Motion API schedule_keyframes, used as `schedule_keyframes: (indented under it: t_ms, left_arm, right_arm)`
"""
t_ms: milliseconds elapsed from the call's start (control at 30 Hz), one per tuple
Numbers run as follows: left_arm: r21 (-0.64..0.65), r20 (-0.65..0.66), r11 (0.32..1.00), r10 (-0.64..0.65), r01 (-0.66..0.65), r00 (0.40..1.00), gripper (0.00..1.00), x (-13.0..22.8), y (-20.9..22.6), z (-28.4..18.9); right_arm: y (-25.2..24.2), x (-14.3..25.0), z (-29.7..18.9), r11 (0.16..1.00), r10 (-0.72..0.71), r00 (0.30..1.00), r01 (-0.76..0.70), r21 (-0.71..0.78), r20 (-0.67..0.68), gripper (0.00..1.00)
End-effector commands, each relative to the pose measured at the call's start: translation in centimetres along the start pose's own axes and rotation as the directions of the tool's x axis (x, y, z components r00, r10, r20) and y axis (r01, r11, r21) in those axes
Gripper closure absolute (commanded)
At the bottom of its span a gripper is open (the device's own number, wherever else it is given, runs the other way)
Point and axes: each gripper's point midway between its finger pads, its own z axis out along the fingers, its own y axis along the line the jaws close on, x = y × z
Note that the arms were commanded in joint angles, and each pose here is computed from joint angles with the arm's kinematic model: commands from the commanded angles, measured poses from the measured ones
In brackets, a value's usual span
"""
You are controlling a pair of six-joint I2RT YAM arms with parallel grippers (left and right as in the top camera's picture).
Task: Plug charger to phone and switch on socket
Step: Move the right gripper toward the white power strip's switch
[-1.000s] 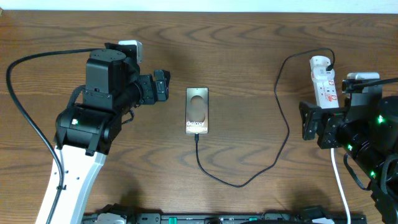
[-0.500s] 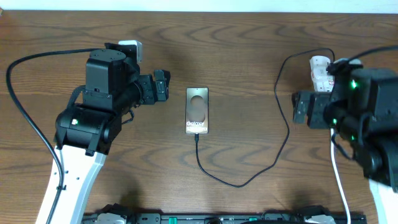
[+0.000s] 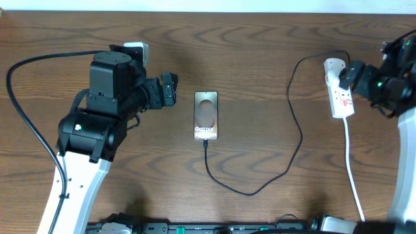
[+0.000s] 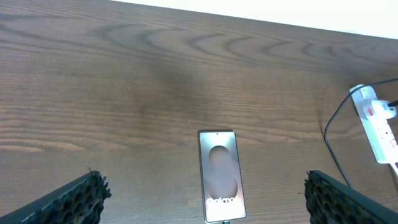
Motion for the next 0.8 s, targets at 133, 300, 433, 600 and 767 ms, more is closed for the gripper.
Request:
schedule_keyframes:
  t_ms: [133, 300, 433, 600, 767]
  left_arm:
    - [-0.003, 0.005, 1.0, 0.002, -0.002, 1.0, 0.02, -0.2, 0.0, -0.2]
    - [-0.003, 0.005, 1.0, 0.002, -0.002, 1.0, 0.02, -0.2, 0.0, -0.2]
    - [-0.003, 0.005, 1.0, 0.002, -0.002, 1.0, 0.02, -0.2, 0.0, -0.2]
    - [-0.003, 0.005, 1.0, 0.002, -0.002, 1.0, 0.02, -0.2, 0.0, -0.2]
    - [-0.003, 0.006, 1.0, 0.002, -0.002, 1.0, 0.02, -0.2, 0.0, -0.2]
  right_arm:
    - [-4.4, 0.1, 6.3, 0.994, 0.105, 0.987, -0.102, 0.024, -0.124, 0.01]
    - [-7.6, 0.6, 8.1, 0.983, 0.182, 0.97, -0.173, 0.069, -0.163, 0.02]
    - [-9.6, 0.7, 8.1, 0.972, 0.228, 0.96, -0.216, 0.093, -0.162, 0.02]
    - [-11.4, 1.5, 7.3, 0.946, 0.316, 0.933, -0.298, 0.127, -0.173, 0.03]
    - [-11.8, 0.9, 7.3, 0.922, 0.381, 0.914, -0.366, 0.123, -0.141, 0.03]
